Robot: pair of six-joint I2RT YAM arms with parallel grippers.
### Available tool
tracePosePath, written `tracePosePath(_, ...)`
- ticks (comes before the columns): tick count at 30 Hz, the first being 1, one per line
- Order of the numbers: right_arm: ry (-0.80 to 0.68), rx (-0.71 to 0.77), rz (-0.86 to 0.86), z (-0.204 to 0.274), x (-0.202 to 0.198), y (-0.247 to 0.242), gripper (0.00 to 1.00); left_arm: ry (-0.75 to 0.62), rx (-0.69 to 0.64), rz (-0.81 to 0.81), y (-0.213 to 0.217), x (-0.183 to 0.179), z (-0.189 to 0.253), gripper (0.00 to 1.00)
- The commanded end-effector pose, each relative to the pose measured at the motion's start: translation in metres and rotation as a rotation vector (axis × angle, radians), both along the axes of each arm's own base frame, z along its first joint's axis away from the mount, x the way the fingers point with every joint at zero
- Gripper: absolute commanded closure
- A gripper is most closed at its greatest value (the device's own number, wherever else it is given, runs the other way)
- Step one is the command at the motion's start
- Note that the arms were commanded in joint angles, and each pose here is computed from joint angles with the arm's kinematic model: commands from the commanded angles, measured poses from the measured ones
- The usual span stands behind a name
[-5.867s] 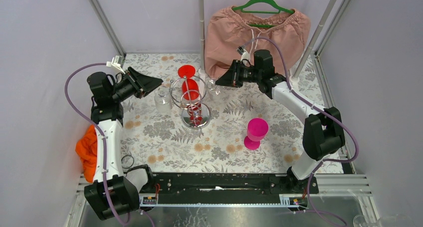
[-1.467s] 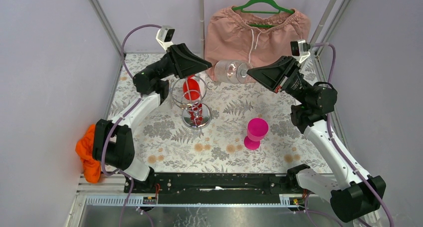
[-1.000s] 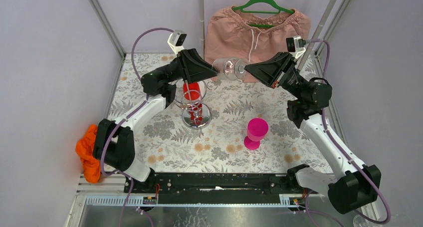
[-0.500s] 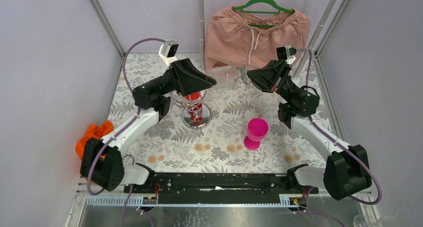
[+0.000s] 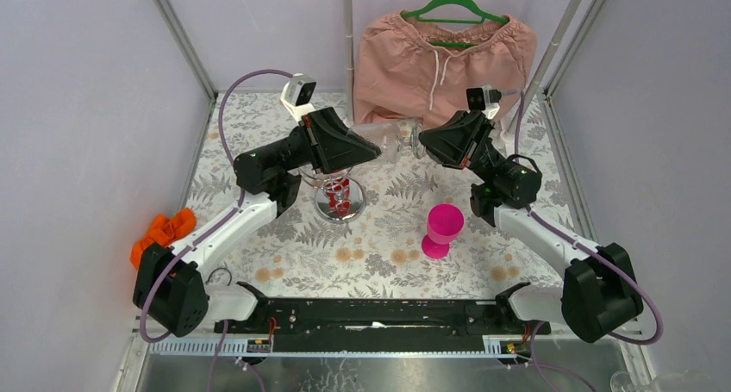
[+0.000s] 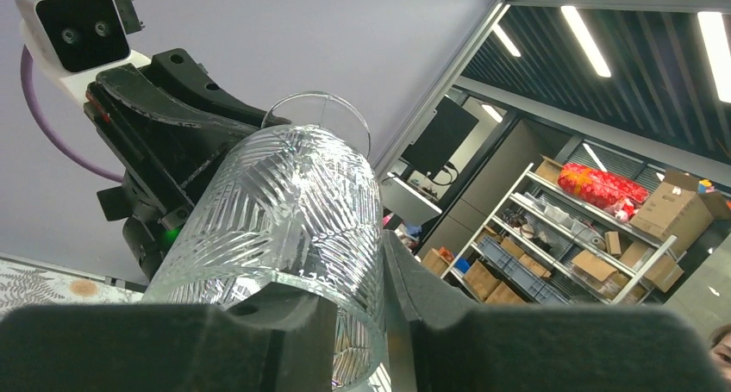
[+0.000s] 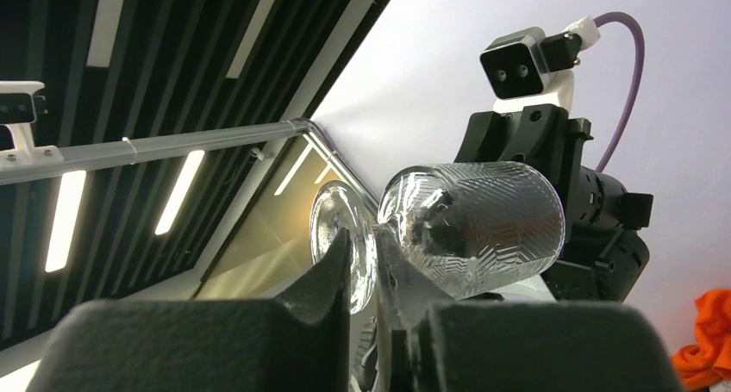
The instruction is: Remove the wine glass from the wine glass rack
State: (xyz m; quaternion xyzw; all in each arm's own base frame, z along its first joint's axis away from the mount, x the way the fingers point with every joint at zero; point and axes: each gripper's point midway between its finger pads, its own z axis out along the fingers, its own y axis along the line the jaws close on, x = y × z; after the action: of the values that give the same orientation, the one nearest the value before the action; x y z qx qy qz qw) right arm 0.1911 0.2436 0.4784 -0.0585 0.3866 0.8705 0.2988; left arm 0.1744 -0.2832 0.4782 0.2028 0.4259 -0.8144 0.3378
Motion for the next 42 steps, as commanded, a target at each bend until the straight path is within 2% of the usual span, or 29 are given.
tracePosePath(1,-0.072,-0.015,0.008,-0.017,-0.008,0.010,1.00,-0.071,-0.038,0.005,0.000,-0.018,0.014,0.78)
tracePosePath(7,-0.063,-0.022,0.010,-0.018,-0.008,0.011,1.00,-0.064,-0.022,0.045,0.003,-0.021,0.013,0.99)
tracePosePath(9,-0.070,-0.026,0.003,-0.017,-0.010,0.010,1.00,-0.050,-0.005,0.073,0.003,-0.019,0.011,1.00)
tracePosePath(12,-0.076,-0.024,-0.008,-0.015,-0.012,0.008,0.84,-0.049,0.000,0.107,0.006,-0.020,0.012,1.00)
tracePosePath(14,-0.073,-0.026,-0.018,-0.014,-0.012,0.008,0.69,-0.062,-0.021,0.120,0.011,-0.025,0.017,1.00)
tracePosePath(16,-0.070,-0.028,-0.028,-0.014,-0.012,0.007,0.64,-0.078,-0.031,0.126,0.016,-0.032,0.022,1.00)
tracePosePath(19,-0.043,-0.029,-0.033,-0.016,-0.009,0.007,0.49,-0.101,-0.036,0.140,0.020,-0.039,0.028,1.00)
tracePosePath(20,-0.035,-0.027,-0.032,-0.017,-0.008,0.007,0.45,-0.103,-0.031,0.152,0.021,-0.040,0.028,1.00)
tracePosePath(23,-0.027,-0.033,-0.028,-0.021,-0.006,0.007,0.43,-0.090,0.017,0.219,0.023,-0.034,0.028,1.00)
tracePosePath(27,-0.031,-0.061,-0.073,-0.023,-0.004,0.005,0.37,-0.031,0.179,0.387,0.023,-0.010,0.018,1.00)
tracePosePath(29,-0.028,-0.113,-0.126,-0.026,0.000,0.004,0.33,0.038,0.306,0.496,0.027,0.008,0.003,1.00)
tracePosePath(32,0.024,-0.293,-0.249,-0.040,0.013,0.009,0.32,0.106,0.467,0.618,0.039,0.024,-0.017,1.00)
tracePosePath(34,0.042,-0.410,-0.416,-0.042,0.021,-0.003,0.30,0.137,0.542,0.669,0.045,0.032,-0.028,1.00)
tracePosePath(36,0.109,-0.560,-0.624,-0.052,0.038,-0.025,0.27,0.158,0.611,0.714,0.050,0.039,-0.038,1.00)
tracePosePath(38,0.149,-0.674,-0.803,-0.056,0.039,-0.056,0.24,0.185,0.686,0.767,0.056,0.049,-0.050,1.00)
tracePosePath(42,0.169,-0.803,-1.006,-0.054,0.034,-0.098,0.20,0.208,0.814,0.790,0.054,0.061,-0.074,1.00)
